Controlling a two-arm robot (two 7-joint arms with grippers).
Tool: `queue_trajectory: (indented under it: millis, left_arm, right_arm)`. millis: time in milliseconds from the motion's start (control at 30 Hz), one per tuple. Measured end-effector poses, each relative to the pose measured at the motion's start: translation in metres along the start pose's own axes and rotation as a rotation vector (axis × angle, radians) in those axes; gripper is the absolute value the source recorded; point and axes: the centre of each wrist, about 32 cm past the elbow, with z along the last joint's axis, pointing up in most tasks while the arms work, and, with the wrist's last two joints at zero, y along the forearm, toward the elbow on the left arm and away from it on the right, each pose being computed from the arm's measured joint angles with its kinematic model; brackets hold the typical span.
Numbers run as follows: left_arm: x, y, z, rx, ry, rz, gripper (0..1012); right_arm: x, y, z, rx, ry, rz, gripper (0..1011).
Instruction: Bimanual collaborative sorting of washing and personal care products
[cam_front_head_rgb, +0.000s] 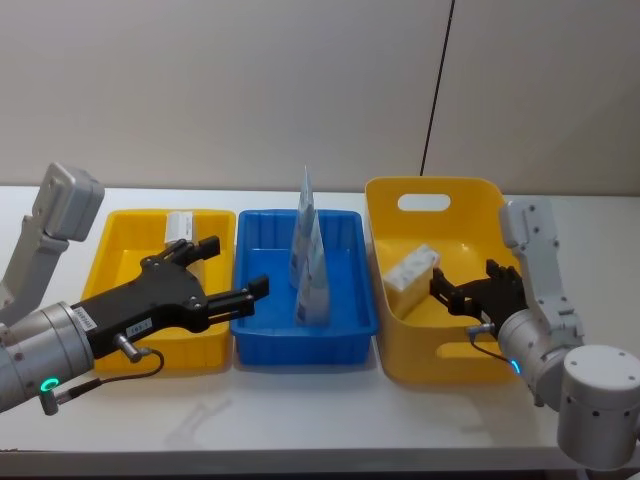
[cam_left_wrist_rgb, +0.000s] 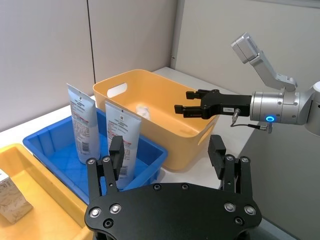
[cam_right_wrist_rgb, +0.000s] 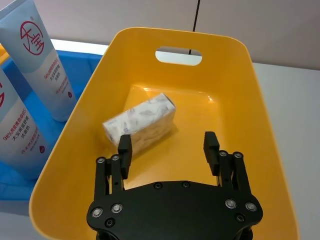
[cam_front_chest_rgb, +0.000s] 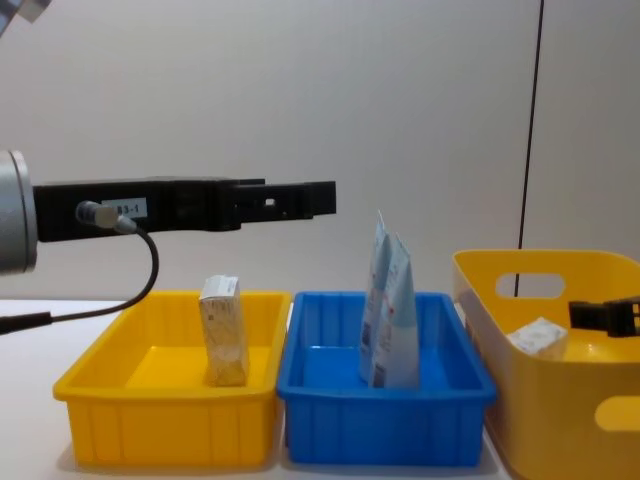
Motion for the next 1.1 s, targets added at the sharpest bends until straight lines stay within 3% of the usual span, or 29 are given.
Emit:
queue_trajectory:
  millis: [200, 667, 1100]
  left_arm:
    - [0.0000, 0.0000, 0.0000, 0.000, 0.000, 0.000, 1001]
    - [0.0000, 0.0000, 0.0000, 0.000, 0.000, 0.000, 1001]
    - [0.0000, 0.0000, 0.0000, 0.000, 0.000, 0.000, 1001]
  right_arm:
    - [0.000, 0.000, 0.000, -0.002, 0.000, 0.000, 1000]
    - [0.000, -0.001, 0.000, 0.000, -0.001, 0.011, 1004]
    - [0.001, -0.013, 0.011, 0.050, 0.021, 0.125, 1004]
